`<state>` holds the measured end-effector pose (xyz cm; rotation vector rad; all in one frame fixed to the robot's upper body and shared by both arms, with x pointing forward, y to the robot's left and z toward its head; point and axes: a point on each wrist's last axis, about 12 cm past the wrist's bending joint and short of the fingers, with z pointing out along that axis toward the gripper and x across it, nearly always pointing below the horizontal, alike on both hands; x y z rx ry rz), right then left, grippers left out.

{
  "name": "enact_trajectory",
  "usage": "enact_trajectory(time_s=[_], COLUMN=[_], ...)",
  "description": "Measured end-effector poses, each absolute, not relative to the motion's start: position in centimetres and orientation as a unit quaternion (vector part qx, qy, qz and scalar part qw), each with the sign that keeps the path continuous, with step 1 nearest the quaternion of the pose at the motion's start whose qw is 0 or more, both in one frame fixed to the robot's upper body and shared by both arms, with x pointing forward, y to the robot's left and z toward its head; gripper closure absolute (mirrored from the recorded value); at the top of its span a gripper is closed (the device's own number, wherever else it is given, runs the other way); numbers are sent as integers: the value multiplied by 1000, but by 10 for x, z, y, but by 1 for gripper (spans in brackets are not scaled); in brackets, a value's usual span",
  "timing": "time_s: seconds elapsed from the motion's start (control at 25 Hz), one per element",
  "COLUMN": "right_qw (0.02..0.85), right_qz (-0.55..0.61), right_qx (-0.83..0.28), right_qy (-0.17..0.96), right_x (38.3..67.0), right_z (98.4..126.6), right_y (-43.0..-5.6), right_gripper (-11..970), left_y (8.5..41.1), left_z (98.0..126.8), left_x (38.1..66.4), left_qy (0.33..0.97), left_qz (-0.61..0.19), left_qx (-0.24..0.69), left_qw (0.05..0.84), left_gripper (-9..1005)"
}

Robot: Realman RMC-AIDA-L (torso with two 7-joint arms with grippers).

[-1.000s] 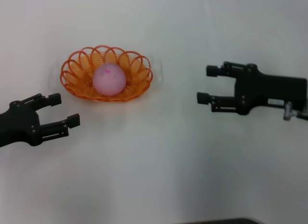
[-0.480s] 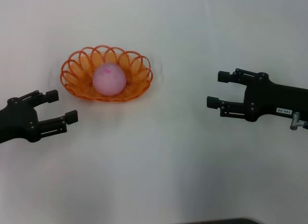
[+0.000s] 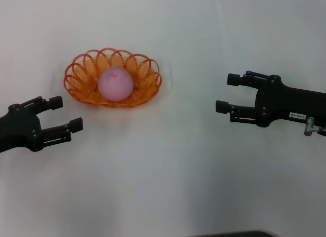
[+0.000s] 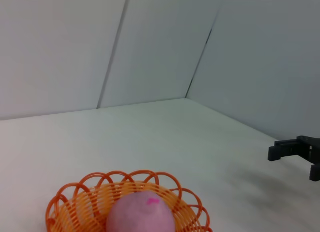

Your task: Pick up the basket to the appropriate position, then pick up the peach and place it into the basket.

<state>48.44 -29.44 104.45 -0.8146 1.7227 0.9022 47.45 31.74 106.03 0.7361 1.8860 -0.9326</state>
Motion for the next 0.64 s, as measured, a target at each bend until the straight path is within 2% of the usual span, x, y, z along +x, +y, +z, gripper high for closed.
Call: enact_trajectory(time_s=[0.64], right_qw=[493], right_qz=[377], right_qx=[-339], right_qy=[707], right_x=[487], right_z=[1045], right_y=[-289], right_gripper=[123], left_y=[317], left_z=[1061], left_x=[473], left_qy=[759], left_qz=[-379], left_qx=[296], left_qw=[439], left_gripper=[119])
